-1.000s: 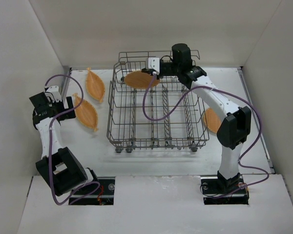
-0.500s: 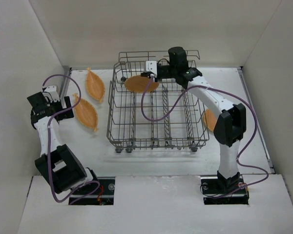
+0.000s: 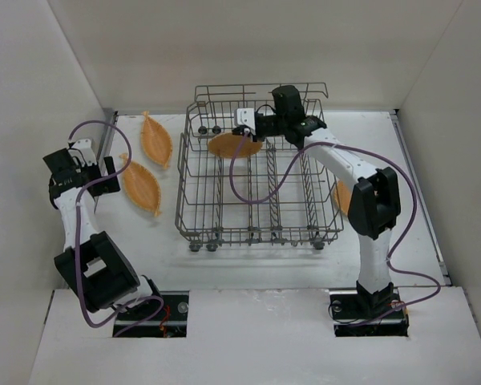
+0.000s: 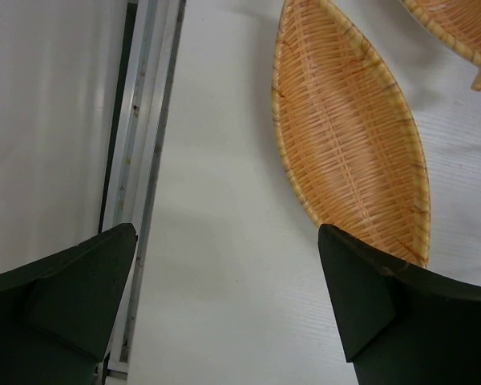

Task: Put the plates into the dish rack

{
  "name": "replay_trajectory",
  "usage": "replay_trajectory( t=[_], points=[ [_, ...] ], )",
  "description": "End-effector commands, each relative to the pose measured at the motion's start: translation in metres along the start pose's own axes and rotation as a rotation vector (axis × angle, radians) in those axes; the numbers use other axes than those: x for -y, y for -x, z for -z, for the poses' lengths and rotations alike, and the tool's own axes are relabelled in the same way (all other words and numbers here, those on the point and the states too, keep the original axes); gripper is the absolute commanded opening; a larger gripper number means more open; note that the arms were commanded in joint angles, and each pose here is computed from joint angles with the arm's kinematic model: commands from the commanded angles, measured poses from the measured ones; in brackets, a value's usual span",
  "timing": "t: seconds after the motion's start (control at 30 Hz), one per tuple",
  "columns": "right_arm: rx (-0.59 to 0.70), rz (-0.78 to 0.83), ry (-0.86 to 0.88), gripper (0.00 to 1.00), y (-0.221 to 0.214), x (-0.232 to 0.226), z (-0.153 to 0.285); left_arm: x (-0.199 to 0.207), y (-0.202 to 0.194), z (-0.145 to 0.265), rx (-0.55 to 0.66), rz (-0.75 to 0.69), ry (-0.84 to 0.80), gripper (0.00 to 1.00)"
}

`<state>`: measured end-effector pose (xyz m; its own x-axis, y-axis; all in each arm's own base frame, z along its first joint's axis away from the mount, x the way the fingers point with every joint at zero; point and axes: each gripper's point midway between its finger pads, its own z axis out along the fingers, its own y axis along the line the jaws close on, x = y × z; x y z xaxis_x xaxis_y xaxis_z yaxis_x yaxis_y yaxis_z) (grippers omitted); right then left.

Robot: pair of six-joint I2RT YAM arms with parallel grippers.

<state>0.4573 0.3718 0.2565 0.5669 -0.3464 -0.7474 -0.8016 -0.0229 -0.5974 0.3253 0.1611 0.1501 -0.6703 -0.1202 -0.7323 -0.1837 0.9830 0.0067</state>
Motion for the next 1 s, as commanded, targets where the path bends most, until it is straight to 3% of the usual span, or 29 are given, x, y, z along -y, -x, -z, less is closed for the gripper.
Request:
replay_trajectory(
  t=[0.0, 0.13, 0.33, 0.6, 0.97],
  points=[
    [0.019, 0.044, -0.012, 0.03, 0.004, 0.004, -0.005, -0.004, 0.026, 0.007, 0.062, -0.008, 0.004, 1.00],
    [-0.004, 0.021, -0.001, 0.19, -0.005, -0.003, -0.005, -0.006, 0.029, 0.004, 0.062, -0.011, 0.004, 1.00],
    [-0.048, 0.006, -0.024, 0.22, -0.017, 0.001, -0.004, -0.006, 0.032, 0.003, 0.068, -0.012, 0.003, 1.00],
    [-0.132, 0.002, -0.096, 0.42, -0.043, 0.021, -0.002, -0.001, 0.033, 0.004, 0.080, -0.014, -0.013, 1.00],
    [-0.216, -0.015, -0.278, 0.46, -0.057, 0.059, 0.016, 0.003, 0.025, 0.003, 0.076, -0.011, -0.031, 1.00]
  ],
)
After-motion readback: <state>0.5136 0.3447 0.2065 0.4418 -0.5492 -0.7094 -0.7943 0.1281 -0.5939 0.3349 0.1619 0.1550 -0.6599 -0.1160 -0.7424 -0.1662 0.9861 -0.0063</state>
